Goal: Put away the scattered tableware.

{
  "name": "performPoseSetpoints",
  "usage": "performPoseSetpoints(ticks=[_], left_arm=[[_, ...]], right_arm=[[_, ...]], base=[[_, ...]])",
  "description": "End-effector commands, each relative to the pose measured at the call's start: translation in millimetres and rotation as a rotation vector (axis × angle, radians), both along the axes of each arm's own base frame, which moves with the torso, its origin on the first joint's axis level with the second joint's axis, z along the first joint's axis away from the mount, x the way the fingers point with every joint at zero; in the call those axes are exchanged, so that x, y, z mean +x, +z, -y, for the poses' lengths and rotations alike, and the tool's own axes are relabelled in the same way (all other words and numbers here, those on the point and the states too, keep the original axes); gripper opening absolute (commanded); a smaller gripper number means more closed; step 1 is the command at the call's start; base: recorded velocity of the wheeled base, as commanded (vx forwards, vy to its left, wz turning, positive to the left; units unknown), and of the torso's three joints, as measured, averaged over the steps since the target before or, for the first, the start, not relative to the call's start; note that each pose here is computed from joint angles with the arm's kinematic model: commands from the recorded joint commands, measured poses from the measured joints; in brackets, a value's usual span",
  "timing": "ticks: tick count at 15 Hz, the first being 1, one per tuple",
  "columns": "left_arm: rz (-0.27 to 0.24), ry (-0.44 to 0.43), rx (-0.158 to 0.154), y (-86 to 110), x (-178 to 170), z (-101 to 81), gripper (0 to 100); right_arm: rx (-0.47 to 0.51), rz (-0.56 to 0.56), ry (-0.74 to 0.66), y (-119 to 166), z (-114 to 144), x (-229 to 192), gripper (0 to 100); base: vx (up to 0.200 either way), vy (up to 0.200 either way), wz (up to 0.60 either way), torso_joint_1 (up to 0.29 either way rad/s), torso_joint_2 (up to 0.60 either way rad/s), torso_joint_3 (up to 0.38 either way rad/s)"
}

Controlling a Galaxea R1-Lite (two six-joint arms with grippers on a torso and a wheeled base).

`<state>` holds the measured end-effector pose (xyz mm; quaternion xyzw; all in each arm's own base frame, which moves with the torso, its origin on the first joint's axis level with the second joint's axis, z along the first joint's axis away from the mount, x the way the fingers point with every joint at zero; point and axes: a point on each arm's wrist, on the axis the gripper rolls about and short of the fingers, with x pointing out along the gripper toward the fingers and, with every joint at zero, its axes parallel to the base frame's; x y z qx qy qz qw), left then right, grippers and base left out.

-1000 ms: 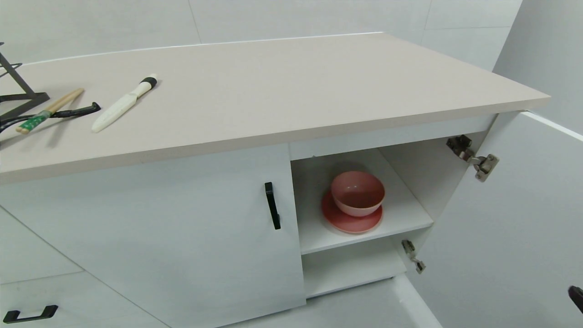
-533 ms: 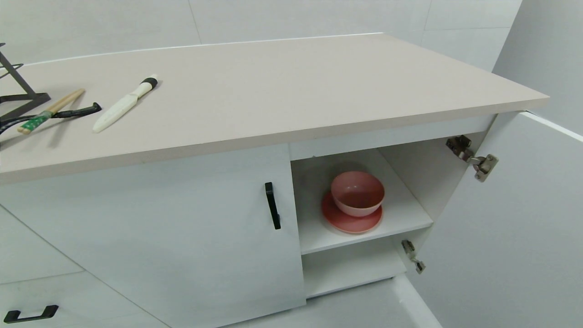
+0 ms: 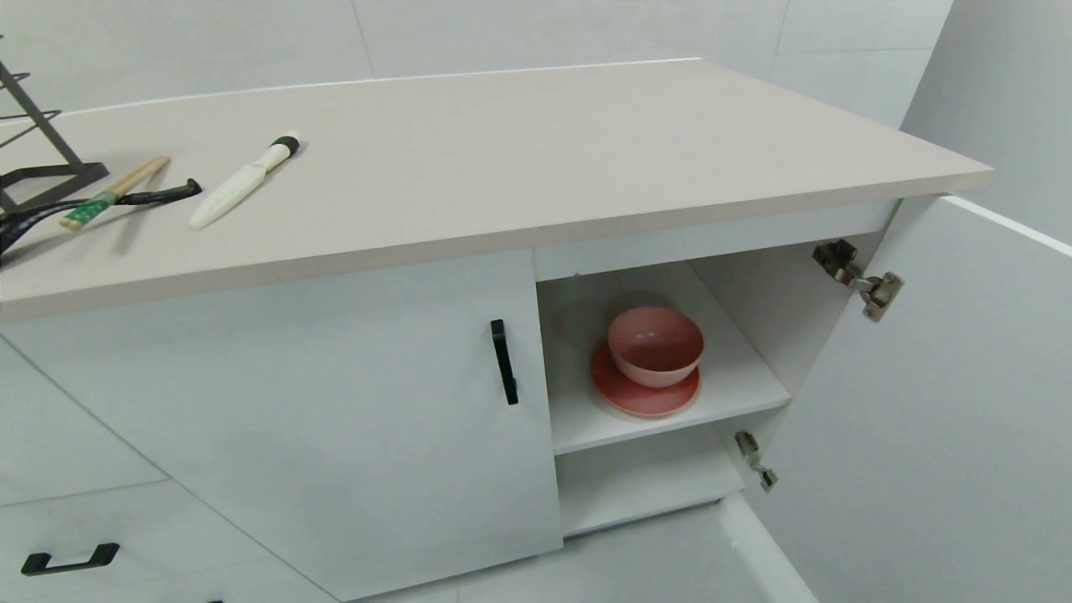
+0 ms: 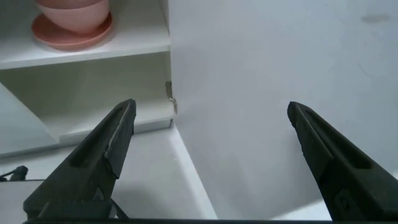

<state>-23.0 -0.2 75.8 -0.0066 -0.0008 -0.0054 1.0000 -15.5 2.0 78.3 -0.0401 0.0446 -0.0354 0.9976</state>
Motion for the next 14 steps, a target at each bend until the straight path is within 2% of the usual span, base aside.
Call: performPoseSetpoints(ticks=[1,4,9,11,14], left_arm=[[-0.002,0.0,-0.001,0.0,0.1,0.0,100],[-0.002,0.0,-0.001,0.0,0.1,0.0,100],[0.0,0.0,-0.007,0.1,0.1,0.0,100],[-0.002,0.0,-0.007,0.0,0.1,0.0,100],[-0.002,0.0,-0.007,0.0,0.1,0.0,100]], right_arm=[[0.002,-0.006,0.015,0.0,0.2,0.3,100],[0.005,0.036,0.071,-0.7,0.9,-3.0,100],[0.031,0.035,0.066,-1.3,1.0,-3.0,100],[0.092,0.037,0.054,-1.5,1.1,-3.0,100],[0.106,0.038,0.032,-1.5,1.6,-3.0,100]], base=[[-0.2,0.0,0.0,-0.007,0.0,0.012],[-0.2,0.0,0.0,0.004,0.0,0.002],[0.0,0.0,0.0,0.0,0.0,0.0],[0.0,0.0,0.0,0.0,0.0,0.0],[0.0,0.0,0.0,0.0,0.0,0.0]])
